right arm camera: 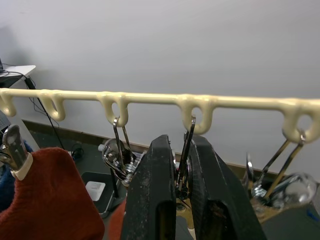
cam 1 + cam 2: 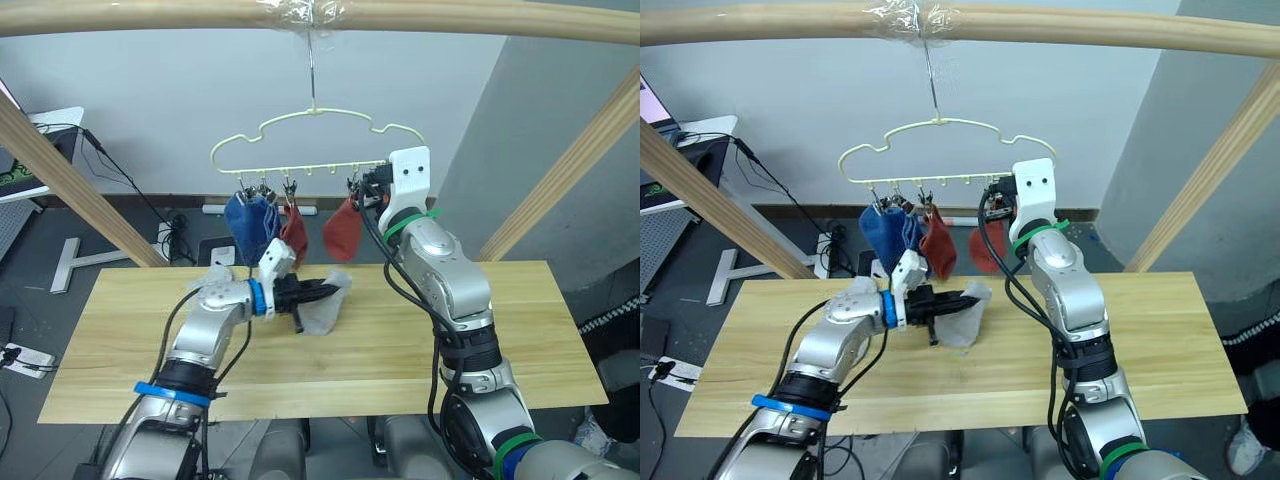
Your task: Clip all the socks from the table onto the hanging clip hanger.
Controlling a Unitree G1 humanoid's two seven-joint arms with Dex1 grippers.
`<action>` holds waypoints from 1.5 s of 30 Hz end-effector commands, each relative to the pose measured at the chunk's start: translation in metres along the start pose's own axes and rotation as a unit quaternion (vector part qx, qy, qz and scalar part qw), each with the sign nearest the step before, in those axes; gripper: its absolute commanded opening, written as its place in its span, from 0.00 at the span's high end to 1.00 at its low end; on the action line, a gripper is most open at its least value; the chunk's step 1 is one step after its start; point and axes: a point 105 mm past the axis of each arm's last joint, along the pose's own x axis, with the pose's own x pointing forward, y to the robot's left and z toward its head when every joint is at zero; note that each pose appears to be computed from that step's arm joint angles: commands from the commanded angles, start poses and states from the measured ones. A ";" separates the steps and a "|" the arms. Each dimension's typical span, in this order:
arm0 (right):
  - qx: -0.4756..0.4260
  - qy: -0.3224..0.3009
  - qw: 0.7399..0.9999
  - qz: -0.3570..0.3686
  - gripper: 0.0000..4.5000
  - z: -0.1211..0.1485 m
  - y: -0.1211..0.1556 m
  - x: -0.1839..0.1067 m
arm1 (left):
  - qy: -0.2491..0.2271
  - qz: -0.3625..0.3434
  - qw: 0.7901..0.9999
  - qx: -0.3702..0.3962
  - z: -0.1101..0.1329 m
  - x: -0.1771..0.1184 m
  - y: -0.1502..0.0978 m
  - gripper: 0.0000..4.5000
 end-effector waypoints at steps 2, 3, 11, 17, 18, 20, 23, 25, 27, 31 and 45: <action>0.006 -0.037 0.999 0.014 0.99 0.022 0.006 -0.002 | -0.043 -0.003 0.999 0.006 0.027 0.016 -0.005 1.00; 0.007 -0.037 0.999 0.014 0.99 0.022 0.007 -0.002 | -0.051 0.005 0.999 0.001 0.030 0.019 -0.003 1.00; 0.013 -0.037 0.999 0.020 0.99 0.023 0.010 -0.002 | -0.068 0.060 0.996 -0.009 0.046 0.050 0.021 1.00; 0.016 -0.034 0.999 0.026 0.99 0.022 0.013 -0.003 | -0.069 0.100 0.993 -0.009 0.065 0.061 0.045 1.00; 0.016 -0.034 0.999 0.027 0.99 0.022 0.013 -0.003 | -0.070 0.108 0.992 -0.012 0.067 0.061 0.049 1.00; 0.016 -0.033 0.999 0.027 0.99 0.021 0.013 -0.003 | -0.075 0.115 0.991 -0.010 0.074 0.060 0.054 1.00; 0.016 -0.032 0.999 0.026 0.99 0.021 0.013 -0.004 | -0.077 0.116 0.990 -0.003 0.080 0.059 0.056 1.00; 0.017 -0.030 0.999 0.026 0.99 0.020 0.012 -0.005 | -0.080 0.117 0.990 -0.001 0.083 0.059 0.057 1.00; 0.017 -0.029 0.999 0.026 0.99 0.019 0.013 -0.005 | -0.083 0.119 0.989 0.001 0.085 0.059 0.058 1.00; 0.012 -0.028 0.999 0.029 0.99 0.018 0.014 -0.005 | -0.096 0.112 0.989 -0.006 0.089 0.059 0.056 1.00; 0.007 -0.031 0.999 0.028 0.27 0.019 0.013 -0.009 | -0.093 0.103 0.990 0.019 0.092 0.055 0.050 0.88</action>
